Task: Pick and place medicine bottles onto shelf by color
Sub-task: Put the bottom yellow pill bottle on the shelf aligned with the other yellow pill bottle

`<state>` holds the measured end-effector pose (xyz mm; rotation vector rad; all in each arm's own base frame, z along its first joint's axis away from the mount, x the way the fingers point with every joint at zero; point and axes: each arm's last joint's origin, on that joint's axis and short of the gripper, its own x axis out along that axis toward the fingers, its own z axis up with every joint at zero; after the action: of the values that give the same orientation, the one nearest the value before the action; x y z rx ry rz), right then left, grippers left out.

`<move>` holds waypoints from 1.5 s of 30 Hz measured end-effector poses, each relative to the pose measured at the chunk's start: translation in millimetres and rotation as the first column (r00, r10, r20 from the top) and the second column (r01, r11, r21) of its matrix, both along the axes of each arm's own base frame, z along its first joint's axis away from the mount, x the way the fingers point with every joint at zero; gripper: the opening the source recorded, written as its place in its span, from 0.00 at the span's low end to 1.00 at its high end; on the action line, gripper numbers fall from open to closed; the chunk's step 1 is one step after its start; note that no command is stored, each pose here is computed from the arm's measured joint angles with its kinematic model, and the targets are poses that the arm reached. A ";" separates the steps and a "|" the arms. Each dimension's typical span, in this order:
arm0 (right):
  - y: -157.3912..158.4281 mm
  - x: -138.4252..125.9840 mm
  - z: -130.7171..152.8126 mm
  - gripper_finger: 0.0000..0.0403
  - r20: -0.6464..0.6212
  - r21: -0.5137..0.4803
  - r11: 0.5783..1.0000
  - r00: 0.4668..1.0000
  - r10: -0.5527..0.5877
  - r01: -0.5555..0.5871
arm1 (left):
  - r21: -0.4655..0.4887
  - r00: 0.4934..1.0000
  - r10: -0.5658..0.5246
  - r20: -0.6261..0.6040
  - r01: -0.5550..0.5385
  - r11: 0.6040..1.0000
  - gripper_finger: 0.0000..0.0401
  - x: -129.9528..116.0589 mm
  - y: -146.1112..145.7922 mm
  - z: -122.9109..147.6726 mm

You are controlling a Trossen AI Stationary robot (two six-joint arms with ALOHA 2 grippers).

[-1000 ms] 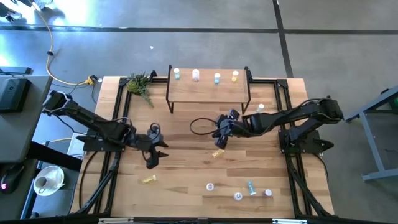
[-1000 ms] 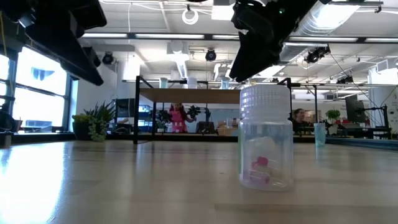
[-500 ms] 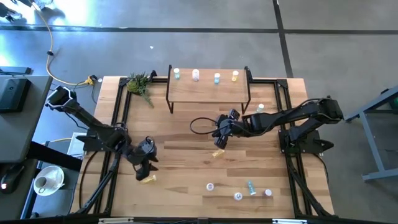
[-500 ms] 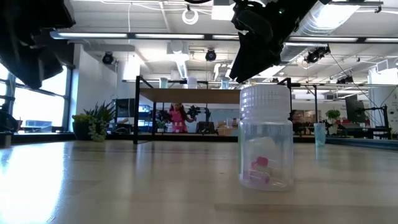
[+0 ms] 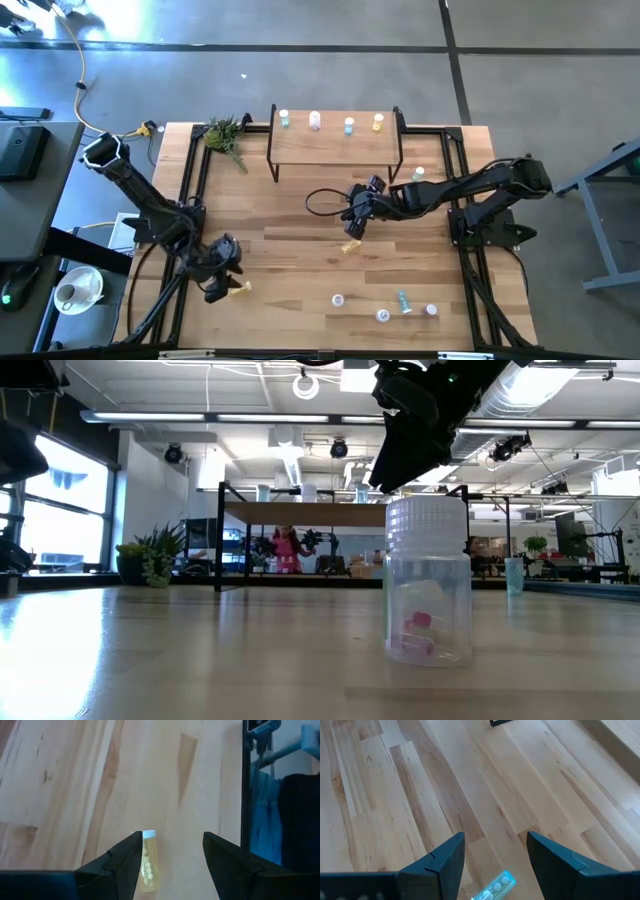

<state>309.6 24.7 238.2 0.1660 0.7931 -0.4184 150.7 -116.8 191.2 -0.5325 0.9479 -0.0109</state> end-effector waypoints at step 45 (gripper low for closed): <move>-0.2 -0.4 -0.3 0.51 -0.003 -0.002 1.000 1.000 -0.002 0.002 | 0.119 0.974 -0.068 0.216 0.043 0.992 0.49 11.5 -12.6 99.0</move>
<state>309.2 24.5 237.9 0.1644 0.7958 -0.4211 162.2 -129.4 290.2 -0.3900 0.7422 -0.0650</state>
